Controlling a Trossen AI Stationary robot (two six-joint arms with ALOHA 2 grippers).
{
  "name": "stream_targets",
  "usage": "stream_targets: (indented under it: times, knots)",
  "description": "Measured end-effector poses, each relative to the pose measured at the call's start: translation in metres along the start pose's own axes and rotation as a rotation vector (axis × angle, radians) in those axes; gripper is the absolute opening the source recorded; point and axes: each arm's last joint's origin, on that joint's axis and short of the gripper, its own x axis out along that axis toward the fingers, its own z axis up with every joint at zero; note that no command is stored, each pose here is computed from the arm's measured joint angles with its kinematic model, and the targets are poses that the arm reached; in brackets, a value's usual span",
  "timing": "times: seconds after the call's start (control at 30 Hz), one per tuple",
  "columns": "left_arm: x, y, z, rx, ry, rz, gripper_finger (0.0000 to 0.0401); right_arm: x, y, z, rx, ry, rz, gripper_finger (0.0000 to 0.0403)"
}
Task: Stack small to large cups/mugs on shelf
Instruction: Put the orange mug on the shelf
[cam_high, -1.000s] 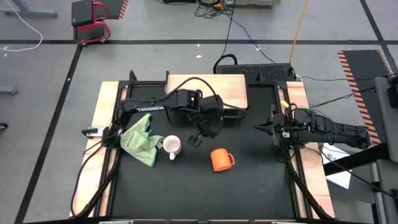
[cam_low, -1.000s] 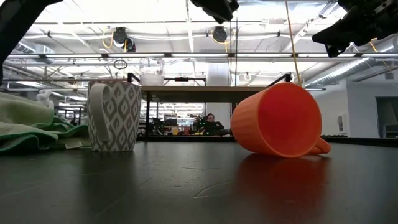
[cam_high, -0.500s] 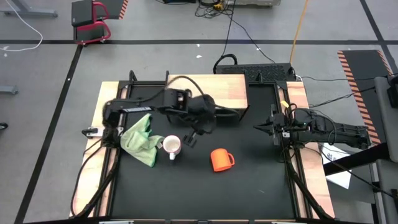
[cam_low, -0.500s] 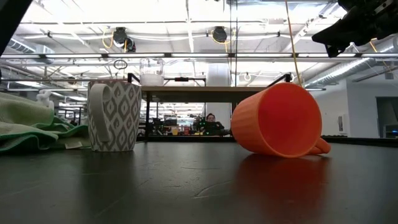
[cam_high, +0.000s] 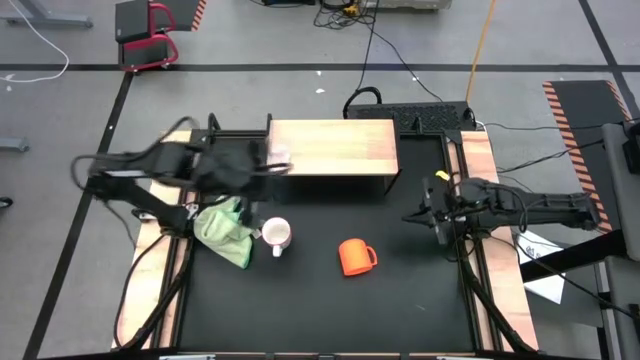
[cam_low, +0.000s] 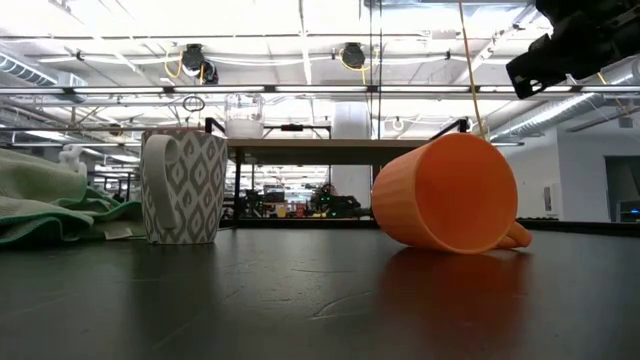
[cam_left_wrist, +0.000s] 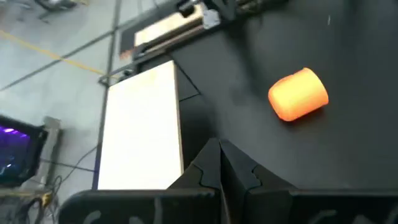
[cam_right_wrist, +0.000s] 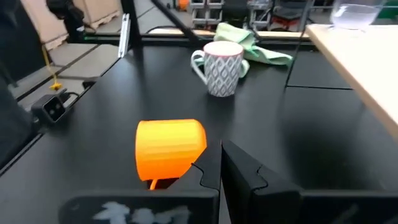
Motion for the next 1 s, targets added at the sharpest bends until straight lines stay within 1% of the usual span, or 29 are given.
stream_targets:
  times: [0.1,0.23,0.33,0.43,0.57,0.67,0.77,0.87,0.93,1.0]
  knots:
    - [-0.015,-0.008,-0.025,-0.076,-0.092,0.044,0.0,0.002,0.001,0.0,-0.007,0.01,0.016,0.0]
    - [-0.022,-0.016,-0.06,-0.145,-0.2,0.063,0.0,0.003,0.002,0.0,-0.019,0.008,0.024,0.0]
    - [-0.014,-0.025,-0.085,-0.209,-0.255,0.067,0.0,0.003,0.002,0.001,-0.023,0.003,0.022,0.0]
    - [-0.003,-0.035,-0.107,-0.229,-0.288,0.072,0.0,0.003,0.002,0.001,-0.025,0.003,0.022,0.0]
    - [0.008,-0.045,-0.129,-0.269,-0.345,0.073,0.0,0.003,0.002,0.0,-0.023,0.008,0.022,0.0]
    - [0.018,-0.052,-0.144,-0.264,-0.343,0.071,0.0,0.003,0.002,0.0,-0.019,0.013,0.022,0.0]
    - [0.018,-0.055,-0.152,-0.281,-0.437,0.076,0.0,0.003,0.002,0.0,-0.018,0.012,0.021,0.0]
    - [0.017,-0.059,-0.164,-0.231,-0.495,0.056,0.0,0.003,0.002,0.0,-0.02,0.013,0.021,0.0]
    - [0.018,-0.059,-0.173,-0.231,-0.497,0.094,0.0,0.003,0.002,0.0,-0.023,0.013,0.021,0.0]
    - [0.019,-0.057,-0.183,-0.274,-0.481,0.155,0.0,0.003,0.002,0.0,-0.024,0.013,0.021,0.0]
